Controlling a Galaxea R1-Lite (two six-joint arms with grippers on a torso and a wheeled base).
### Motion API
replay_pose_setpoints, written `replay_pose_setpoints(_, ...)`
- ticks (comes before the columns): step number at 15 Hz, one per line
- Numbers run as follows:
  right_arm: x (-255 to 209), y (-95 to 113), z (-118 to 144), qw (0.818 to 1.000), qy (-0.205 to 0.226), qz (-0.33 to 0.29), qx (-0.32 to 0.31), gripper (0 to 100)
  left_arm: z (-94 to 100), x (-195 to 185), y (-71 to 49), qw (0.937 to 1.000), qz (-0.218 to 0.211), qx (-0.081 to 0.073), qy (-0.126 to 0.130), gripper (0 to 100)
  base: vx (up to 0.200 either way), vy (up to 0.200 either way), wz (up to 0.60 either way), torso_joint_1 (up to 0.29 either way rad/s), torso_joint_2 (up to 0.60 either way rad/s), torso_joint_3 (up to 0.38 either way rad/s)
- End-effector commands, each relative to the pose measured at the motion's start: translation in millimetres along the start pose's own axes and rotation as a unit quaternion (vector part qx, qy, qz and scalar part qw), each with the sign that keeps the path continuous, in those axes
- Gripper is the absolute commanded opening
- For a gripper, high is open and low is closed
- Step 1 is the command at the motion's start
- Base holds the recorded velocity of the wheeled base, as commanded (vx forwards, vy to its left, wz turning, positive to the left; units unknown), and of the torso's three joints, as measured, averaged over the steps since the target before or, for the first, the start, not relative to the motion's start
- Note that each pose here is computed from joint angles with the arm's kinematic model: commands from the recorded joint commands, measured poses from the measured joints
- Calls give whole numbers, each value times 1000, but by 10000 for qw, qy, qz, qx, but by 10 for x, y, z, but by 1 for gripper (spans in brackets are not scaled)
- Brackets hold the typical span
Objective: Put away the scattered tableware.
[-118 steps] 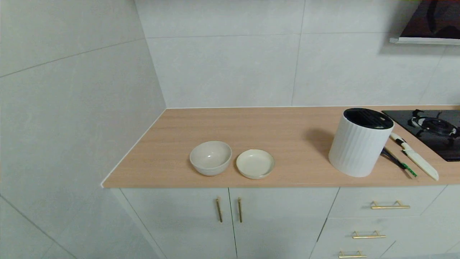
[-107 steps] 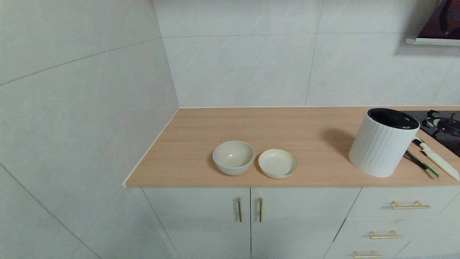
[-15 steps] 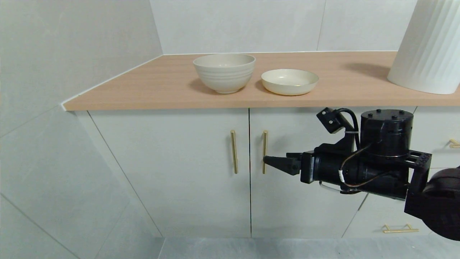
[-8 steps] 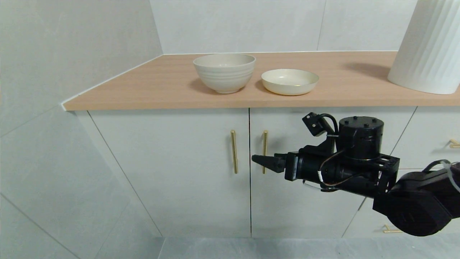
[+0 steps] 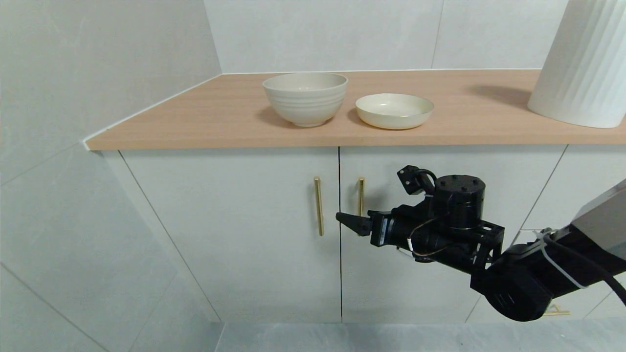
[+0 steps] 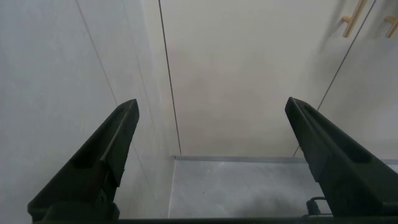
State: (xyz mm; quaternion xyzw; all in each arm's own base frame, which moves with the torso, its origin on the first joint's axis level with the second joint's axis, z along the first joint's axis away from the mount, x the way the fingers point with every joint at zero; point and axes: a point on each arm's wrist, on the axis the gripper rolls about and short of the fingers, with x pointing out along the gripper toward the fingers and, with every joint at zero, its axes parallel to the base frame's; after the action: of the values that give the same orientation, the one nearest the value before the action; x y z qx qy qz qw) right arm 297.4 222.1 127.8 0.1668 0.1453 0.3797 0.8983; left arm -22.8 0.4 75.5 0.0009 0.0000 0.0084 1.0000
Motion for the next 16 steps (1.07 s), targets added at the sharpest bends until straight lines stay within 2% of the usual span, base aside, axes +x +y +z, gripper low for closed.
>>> replay_pose_setpoints(1,62,-45,-84,9999,102,-37,26,100,0,0,0,10000,0,-1,0,100,0,0,0,0,0,0)
replay_pose_setpoints(6,80,42,-82,9998,-47,160,99,100,0,0,0,10000,0,-1,0,100,0,0,0,0,0,0)
replay_pose_setpoints(11,191,-10,-154,9993,-252,252,133,100,0,0,0,10000,0,-9,0,100,0,0,0,0,0,0)
replay_pose_setpoints(14,191,39,-163,9991,-242,324,145,100,0,0,0,10000,0,-9,0,100,0,0,0,0,0,0)
replay_pose_setpoints(16,177,85,-159,9981,-213,423,395,100,0,0,0,10000,0,-9,0,100,0,0,0,0,0,0)
